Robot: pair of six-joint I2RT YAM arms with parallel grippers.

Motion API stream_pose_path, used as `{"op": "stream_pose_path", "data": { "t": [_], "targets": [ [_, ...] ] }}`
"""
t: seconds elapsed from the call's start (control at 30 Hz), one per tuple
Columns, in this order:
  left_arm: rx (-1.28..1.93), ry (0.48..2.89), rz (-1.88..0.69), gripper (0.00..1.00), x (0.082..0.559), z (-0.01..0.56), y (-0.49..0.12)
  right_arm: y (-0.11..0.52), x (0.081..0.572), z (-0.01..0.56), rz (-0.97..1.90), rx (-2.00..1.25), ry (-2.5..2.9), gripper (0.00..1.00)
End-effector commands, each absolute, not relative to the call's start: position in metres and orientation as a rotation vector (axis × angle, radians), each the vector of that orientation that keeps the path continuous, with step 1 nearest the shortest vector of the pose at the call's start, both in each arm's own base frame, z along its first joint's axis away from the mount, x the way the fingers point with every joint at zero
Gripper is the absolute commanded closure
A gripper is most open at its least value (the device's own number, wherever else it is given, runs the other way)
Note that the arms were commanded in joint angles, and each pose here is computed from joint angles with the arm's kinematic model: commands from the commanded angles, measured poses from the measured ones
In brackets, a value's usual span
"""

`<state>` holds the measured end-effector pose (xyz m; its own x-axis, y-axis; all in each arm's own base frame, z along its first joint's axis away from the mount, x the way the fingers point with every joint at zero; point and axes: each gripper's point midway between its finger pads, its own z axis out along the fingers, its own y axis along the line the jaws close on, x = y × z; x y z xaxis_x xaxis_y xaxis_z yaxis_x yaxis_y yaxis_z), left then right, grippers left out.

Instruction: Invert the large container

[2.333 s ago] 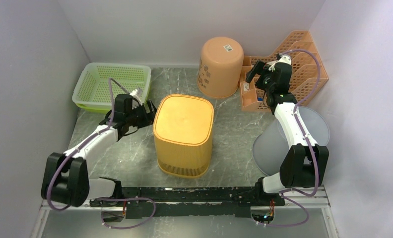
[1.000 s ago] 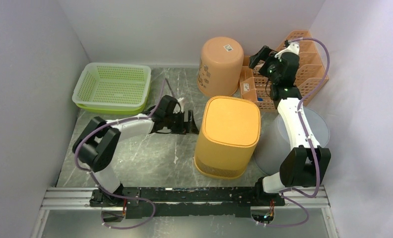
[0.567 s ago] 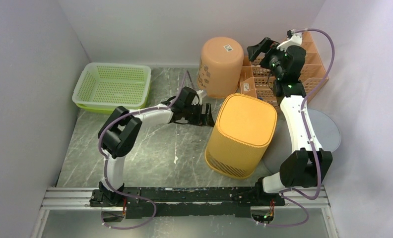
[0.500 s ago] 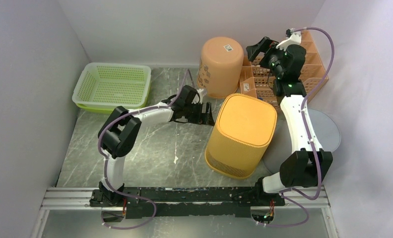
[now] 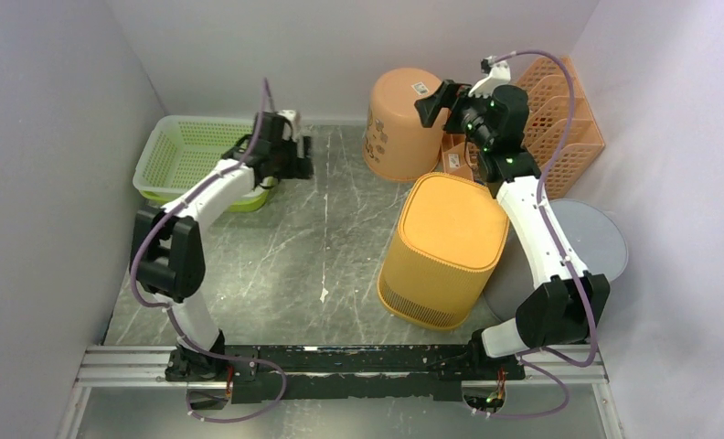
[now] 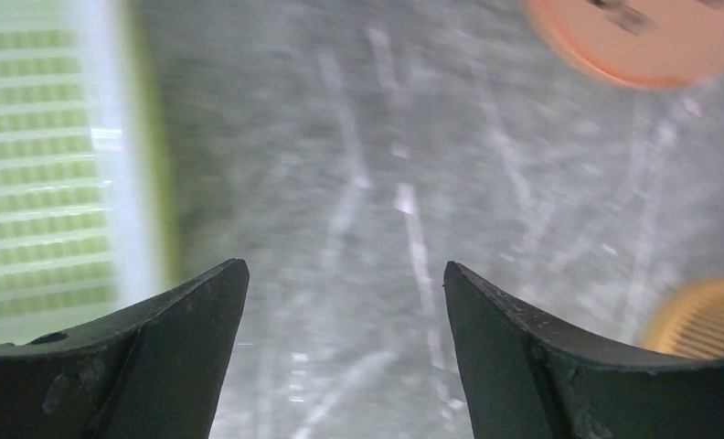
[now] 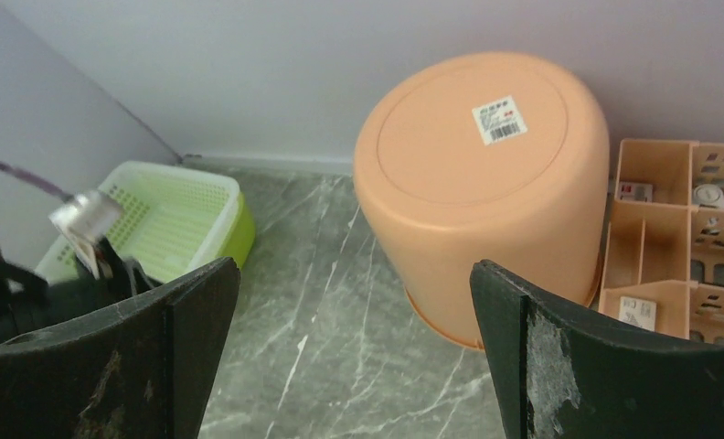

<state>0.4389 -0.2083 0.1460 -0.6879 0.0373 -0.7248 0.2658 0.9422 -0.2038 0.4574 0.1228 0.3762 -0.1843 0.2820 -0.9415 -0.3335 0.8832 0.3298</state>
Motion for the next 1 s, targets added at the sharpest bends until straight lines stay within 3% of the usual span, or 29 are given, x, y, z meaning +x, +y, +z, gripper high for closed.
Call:
{"op": "stream_pose_path", "data": {
  "t": [0.0, 0.37, 0.5, 0.63, 0.7, 0.97],
  "targets": [
    [0.212, 2.280, -0.145, 0.10, 0.460, 0.165, -0.147, 0.130, 0.456, 0.361, 0.531, -0.066, 1.699, 0.00],
    [0.194, 2.275, -0.019, 0.12, 0.478, 0.137, -0.100, 0.133, 0.462, 0.338, 0.524, -0.061, 1.744, 0.00],
    [0.121, 2.244, 0.094, 0.22, 0.485, 0.134, -0.079, 0.132, 0.464, 0.332, 0.515, -0.056, 1.757, 0.00],
    [0.092, 2.248, 0.144, 0.25, 0.493, 0.123, -0.072, 0.132, 0.464, 0.327, 0.516, -0.056, 1.767, 0.00],
    [0.093, 2.273, 0.182, 0.30, 0.495, 0.113, -0.067, 0.131, 0.464, 0.325, 0.510, -0.055, 1.772, 0.00],
    [0.080, 2.309, 0.188, 0.68, 0.494, 0.096, -0.066, 0.128, 0.465, 0.324, 0.489, -0.047, 1.775, 0.00]
  ]
}}
